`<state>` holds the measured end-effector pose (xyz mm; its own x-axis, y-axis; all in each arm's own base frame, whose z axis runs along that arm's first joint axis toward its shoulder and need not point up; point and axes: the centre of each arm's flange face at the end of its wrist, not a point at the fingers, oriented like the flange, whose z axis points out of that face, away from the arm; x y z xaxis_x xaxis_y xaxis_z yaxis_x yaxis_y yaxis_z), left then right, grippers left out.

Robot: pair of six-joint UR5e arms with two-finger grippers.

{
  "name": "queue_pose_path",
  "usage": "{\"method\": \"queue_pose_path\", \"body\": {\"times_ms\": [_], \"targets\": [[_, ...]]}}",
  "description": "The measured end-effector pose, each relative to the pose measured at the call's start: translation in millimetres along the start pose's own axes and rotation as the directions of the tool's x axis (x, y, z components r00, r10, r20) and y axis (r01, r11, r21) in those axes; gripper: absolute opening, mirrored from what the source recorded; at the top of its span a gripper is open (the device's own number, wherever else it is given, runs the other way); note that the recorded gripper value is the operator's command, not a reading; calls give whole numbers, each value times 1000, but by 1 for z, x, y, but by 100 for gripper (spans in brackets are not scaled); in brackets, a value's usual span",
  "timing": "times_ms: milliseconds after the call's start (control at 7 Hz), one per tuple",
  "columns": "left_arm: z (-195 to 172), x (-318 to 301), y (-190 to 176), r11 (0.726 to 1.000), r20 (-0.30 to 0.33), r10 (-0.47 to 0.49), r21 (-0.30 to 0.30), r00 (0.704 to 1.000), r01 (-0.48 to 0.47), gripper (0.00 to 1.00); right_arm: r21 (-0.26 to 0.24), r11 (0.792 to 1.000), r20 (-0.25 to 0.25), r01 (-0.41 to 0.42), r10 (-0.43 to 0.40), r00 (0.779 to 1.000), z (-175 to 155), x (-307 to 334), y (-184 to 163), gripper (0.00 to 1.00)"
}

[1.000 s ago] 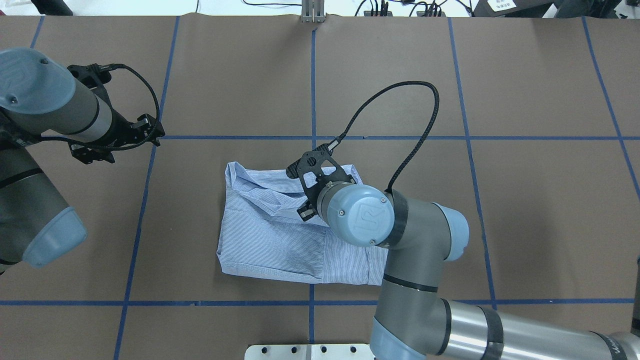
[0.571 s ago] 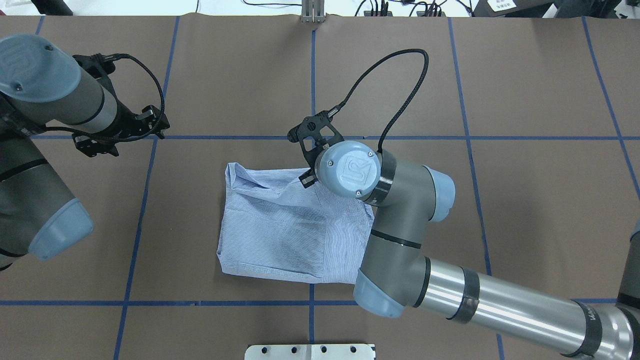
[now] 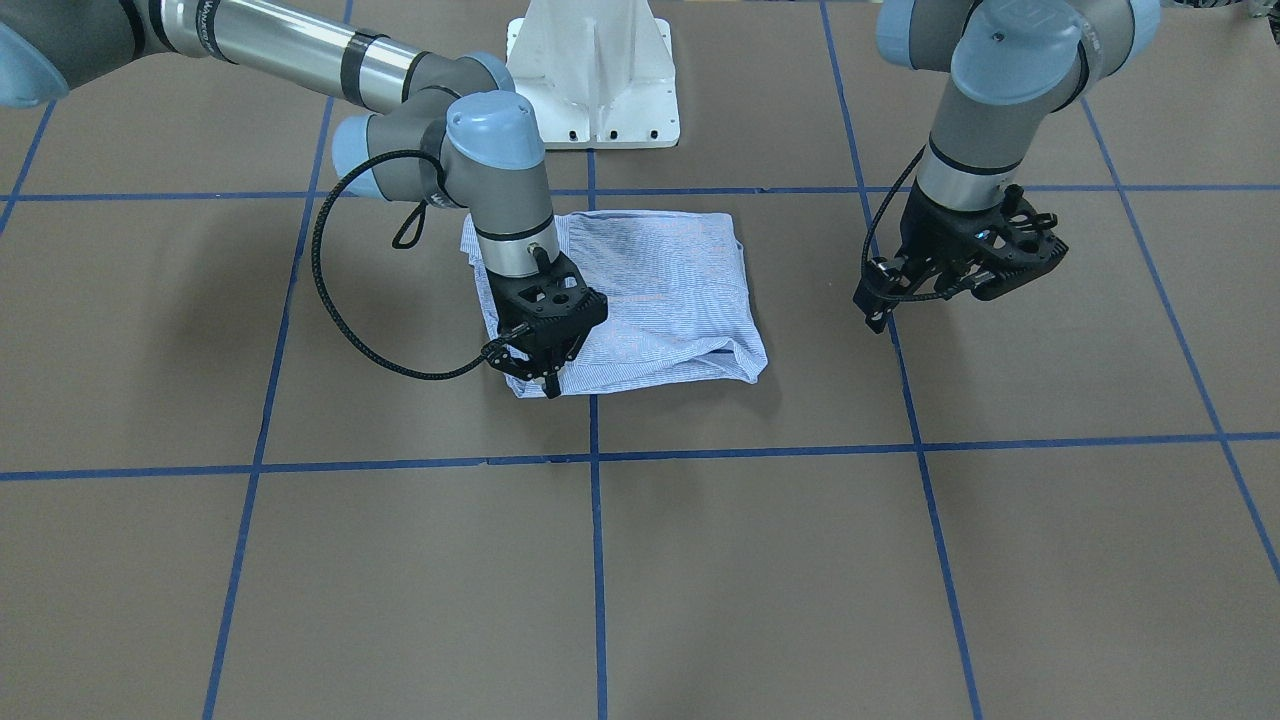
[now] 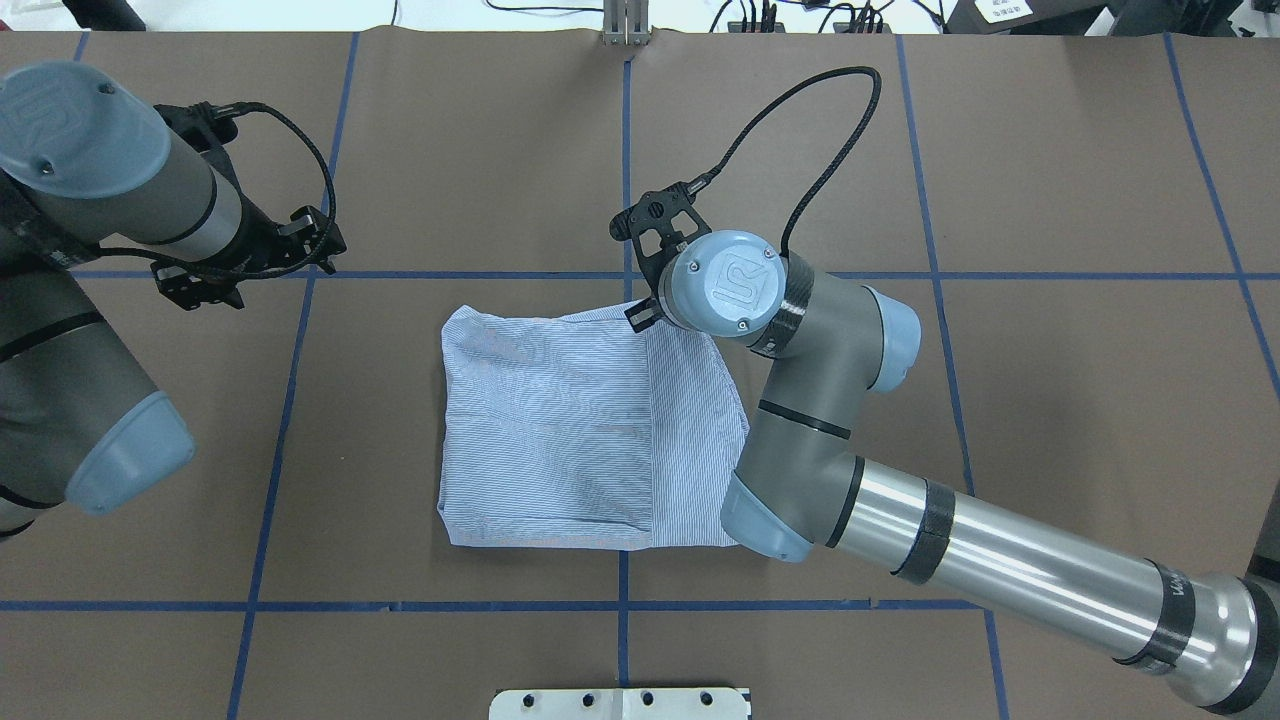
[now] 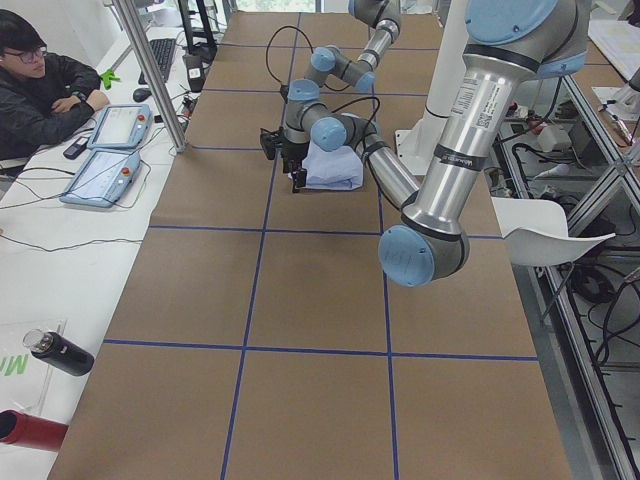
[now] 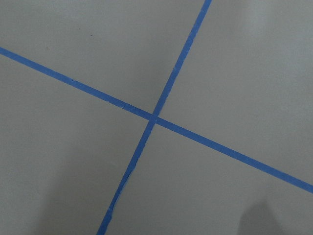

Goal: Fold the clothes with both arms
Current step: 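Press and drag the right gripper across the folded shirt's top to flatten it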

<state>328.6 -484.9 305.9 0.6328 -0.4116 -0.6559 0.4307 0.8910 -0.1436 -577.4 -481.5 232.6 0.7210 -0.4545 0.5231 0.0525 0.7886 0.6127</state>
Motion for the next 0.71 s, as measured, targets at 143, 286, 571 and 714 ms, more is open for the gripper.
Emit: {"method": "queue_pose_path", "body": {"times_ms": [143, 286, 571, 714], "targets": [[1, 0, 0, 1000, 2, 0, 0, 1000, 0, 100, -3, 1000, -7, -4, 4, 1000, 4, 3, 0, 0], [1, 0, -1, 1000, 2, 0, 1, 1000, 0, 100, -6, 1000, -15, -8, 7, 1000, 7, 8, -1, 0], [1, 1, -1, 1000, 2, 1, 1, 1000, -1, 100, -9, 1000, -33, -21, 20, 999, 13, 21, -6, 99], [1, 1, -1, 1000, 1, 1, 2, 1000, -1, 100, -9, 1000, -38, -28, 27, 999, 13, 25, -8, 100]]}}
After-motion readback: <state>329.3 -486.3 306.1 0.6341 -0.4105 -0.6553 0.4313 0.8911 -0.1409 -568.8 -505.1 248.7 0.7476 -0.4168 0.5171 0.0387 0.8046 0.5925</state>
